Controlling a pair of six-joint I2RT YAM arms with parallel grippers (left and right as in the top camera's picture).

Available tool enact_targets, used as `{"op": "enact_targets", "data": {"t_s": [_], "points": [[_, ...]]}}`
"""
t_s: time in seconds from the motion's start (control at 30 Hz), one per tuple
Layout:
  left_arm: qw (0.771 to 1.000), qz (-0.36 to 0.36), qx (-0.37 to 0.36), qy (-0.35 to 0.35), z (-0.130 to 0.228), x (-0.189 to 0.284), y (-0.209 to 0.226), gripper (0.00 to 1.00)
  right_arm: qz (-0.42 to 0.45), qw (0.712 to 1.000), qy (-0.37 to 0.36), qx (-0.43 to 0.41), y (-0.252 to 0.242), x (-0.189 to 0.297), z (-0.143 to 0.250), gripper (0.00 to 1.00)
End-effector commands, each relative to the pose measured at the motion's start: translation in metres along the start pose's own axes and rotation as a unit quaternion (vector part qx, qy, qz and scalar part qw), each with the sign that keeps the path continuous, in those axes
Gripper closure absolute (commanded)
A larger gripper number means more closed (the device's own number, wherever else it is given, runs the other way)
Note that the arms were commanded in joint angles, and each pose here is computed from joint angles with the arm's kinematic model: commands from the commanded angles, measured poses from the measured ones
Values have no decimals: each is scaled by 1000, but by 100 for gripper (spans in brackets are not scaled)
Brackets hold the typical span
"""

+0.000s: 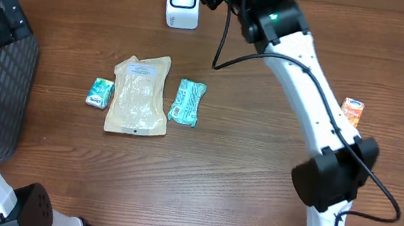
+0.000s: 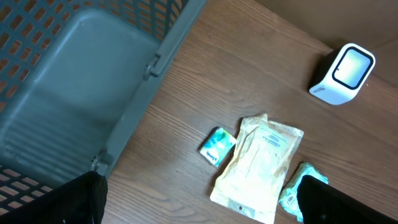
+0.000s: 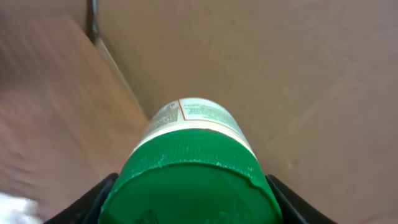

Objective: Scan the item barcode
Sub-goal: 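Hold the jar label in front of the scanner window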

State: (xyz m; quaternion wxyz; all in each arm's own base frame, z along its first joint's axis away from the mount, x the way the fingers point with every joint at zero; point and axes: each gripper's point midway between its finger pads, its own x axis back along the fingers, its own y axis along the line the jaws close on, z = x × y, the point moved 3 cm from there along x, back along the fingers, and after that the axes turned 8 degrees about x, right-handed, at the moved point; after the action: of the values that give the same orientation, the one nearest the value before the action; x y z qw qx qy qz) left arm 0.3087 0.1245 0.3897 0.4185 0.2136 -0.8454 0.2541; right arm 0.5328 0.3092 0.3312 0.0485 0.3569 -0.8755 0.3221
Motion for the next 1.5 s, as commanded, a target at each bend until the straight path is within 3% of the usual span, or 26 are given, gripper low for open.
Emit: {"op": "enact_targets", "data": {"t_s": [0.0,0.43,0.77,1.47], "points": [[1000,4,-11,0,-1,0,-1,0,13,989,13,145,5,-22,23,54],[1000,4,-11,0,-1,0,-1,1,101,959,-8,264,13,-96,75,59],[1000,4,-11,0,-1,0,-1,0,121,932,21,340,24,-121,114,57],[1000,4,-11,0,-1,0,-1,0,132,918,20,373,20,-118,105,57]]}}
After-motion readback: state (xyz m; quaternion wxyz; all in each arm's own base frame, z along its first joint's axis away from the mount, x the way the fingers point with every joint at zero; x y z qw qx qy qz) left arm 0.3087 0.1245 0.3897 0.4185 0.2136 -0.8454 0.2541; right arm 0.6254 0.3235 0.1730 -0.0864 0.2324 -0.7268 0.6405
